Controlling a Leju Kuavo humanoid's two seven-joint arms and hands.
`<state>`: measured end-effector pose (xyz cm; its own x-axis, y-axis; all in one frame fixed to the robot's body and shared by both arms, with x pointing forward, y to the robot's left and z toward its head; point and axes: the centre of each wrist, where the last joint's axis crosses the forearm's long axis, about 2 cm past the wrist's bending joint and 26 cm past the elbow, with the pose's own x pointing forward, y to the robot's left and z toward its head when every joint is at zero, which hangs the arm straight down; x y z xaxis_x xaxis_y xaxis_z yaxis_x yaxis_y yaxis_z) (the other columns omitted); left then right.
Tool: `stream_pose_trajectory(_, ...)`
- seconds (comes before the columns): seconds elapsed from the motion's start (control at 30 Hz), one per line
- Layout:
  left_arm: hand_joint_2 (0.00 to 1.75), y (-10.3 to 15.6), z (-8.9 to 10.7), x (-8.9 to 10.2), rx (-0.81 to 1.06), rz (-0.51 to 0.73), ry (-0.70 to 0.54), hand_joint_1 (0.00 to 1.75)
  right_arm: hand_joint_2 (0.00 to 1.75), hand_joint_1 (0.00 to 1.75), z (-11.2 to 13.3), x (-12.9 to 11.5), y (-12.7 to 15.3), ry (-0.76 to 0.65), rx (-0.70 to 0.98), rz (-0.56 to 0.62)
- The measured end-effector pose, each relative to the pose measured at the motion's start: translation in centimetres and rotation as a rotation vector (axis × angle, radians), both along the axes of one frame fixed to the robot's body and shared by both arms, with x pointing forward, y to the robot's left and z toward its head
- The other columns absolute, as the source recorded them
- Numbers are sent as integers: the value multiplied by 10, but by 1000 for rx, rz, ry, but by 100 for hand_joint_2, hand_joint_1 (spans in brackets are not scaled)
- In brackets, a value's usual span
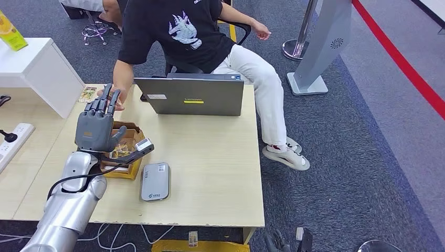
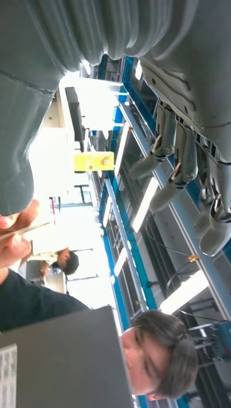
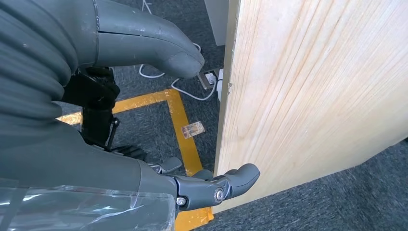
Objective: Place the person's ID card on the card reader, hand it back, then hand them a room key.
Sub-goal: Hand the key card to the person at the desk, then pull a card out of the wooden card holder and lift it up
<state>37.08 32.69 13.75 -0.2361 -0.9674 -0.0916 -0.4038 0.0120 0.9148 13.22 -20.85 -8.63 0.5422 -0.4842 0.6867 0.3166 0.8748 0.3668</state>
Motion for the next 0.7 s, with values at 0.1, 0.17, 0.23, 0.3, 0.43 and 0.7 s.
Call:
stream_pose_trajectory(0.1, 175, -4, 1, -4, -7, -12, -13, 0, 175, 0, 0, -1, 0, 2, 1, -7)
stream_pose_trajectory(0.17, 175, -6, 1, -7, -10, -22, -23, 0, 175, 0, 0, -1, -1, 1, 2, -13)
stream_pose_trajectory(0.23, 175, -8, 0, -12, -15, -37, -34, 0, 175, 0, -1, -2, -1, -1, 2, -21)
stream_pose_trajectory(0.3, 175, -12, -2, -22, -30, -55, -44, 0, 175, 0, -1, -3, -1, -3, 4, -32)
stream_pose_trajectory(0.43, 175, -18, -6, -48, -69, -108, -54, 0, 175, 0, -3, -9, -2, -10, 14, -62)
stream_pose_trajectory(0.7, 175, -6, -20, -119, -4, -217, 41, 0, 175, 0, -7, -22, -9, -8, 25, -125)
